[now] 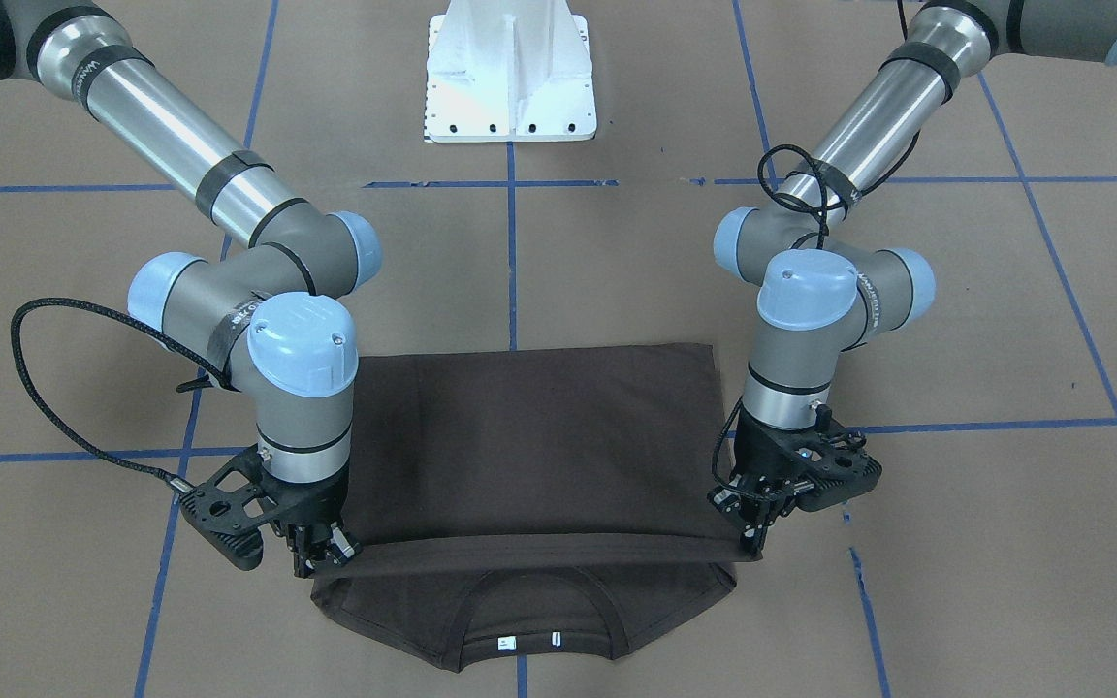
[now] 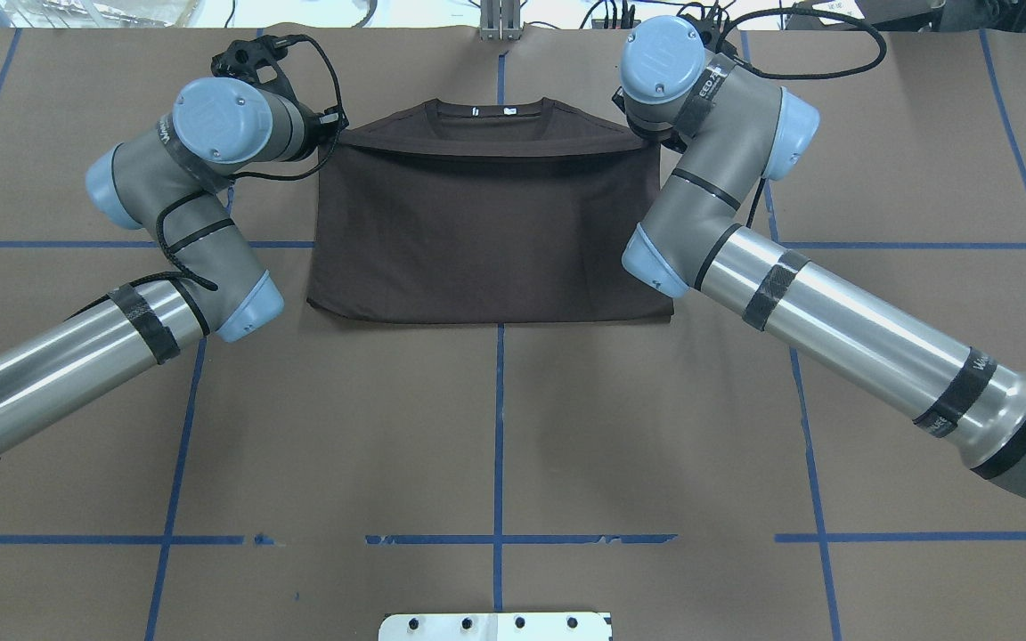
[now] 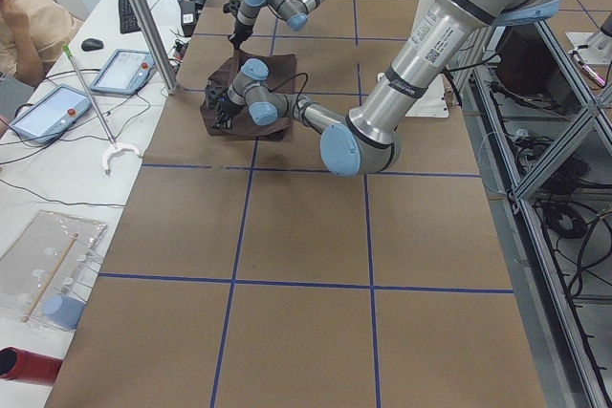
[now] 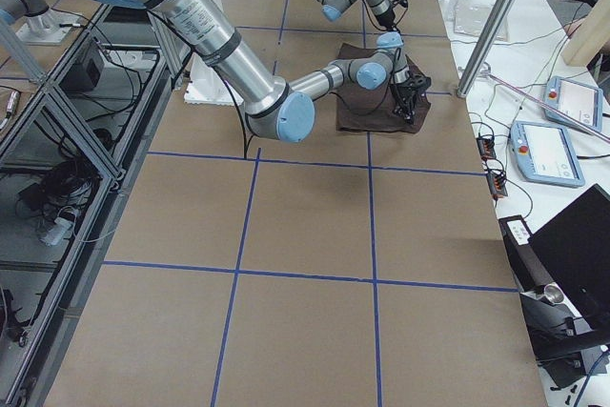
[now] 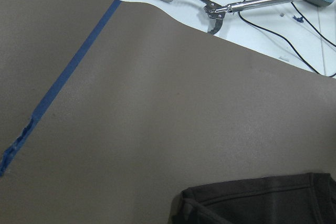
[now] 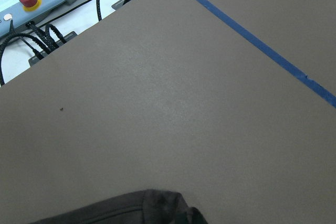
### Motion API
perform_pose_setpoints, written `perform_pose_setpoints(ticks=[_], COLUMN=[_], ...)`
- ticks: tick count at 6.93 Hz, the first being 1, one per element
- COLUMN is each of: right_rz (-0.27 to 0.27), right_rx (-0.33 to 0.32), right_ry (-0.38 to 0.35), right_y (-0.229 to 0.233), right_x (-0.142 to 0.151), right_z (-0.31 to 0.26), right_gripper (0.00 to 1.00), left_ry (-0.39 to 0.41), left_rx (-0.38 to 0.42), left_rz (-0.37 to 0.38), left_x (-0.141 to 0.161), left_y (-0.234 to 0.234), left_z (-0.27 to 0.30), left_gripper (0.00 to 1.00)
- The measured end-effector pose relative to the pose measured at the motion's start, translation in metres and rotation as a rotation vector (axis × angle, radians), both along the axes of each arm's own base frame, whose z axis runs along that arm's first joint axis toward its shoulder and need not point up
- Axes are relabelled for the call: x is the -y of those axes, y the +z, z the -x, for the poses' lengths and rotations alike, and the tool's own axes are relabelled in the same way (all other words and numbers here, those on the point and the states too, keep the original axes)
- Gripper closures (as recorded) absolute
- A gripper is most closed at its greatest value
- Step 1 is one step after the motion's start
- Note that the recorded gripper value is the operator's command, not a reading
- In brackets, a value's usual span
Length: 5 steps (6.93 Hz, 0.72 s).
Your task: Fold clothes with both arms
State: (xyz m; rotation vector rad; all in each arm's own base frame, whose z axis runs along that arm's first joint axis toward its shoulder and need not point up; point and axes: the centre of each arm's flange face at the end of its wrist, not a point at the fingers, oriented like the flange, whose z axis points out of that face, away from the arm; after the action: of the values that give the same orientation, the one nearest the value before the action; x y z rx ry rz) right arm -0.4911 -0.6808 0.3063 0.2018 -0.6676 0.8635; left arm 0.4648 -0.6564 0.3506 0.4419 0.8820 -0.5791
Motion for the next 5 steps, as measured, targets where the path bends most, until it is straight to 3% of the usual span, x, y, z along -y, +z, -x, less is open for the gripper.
perform_pose_setpoints(ticks=[1,5], right_rz=[-0.005,-0.029], right_rx=[0.004,0.043], right_ry=[0.0,0.004], right_y=[-0.005,-0.02], right_x=[0.0,-0.006], right_z=[0.001,-0.012], right_gripper=[0.87,0.66], left_ry=[-0.001,-0.007], left_rx=[-0.006,-0.107], left_rz=[-0.003,-0.077], left_x=[-0.001,-0.009], left_y=[0.0,-0.019], left_z=[0.001,0.012], left_gripper=[0.6,0.57])
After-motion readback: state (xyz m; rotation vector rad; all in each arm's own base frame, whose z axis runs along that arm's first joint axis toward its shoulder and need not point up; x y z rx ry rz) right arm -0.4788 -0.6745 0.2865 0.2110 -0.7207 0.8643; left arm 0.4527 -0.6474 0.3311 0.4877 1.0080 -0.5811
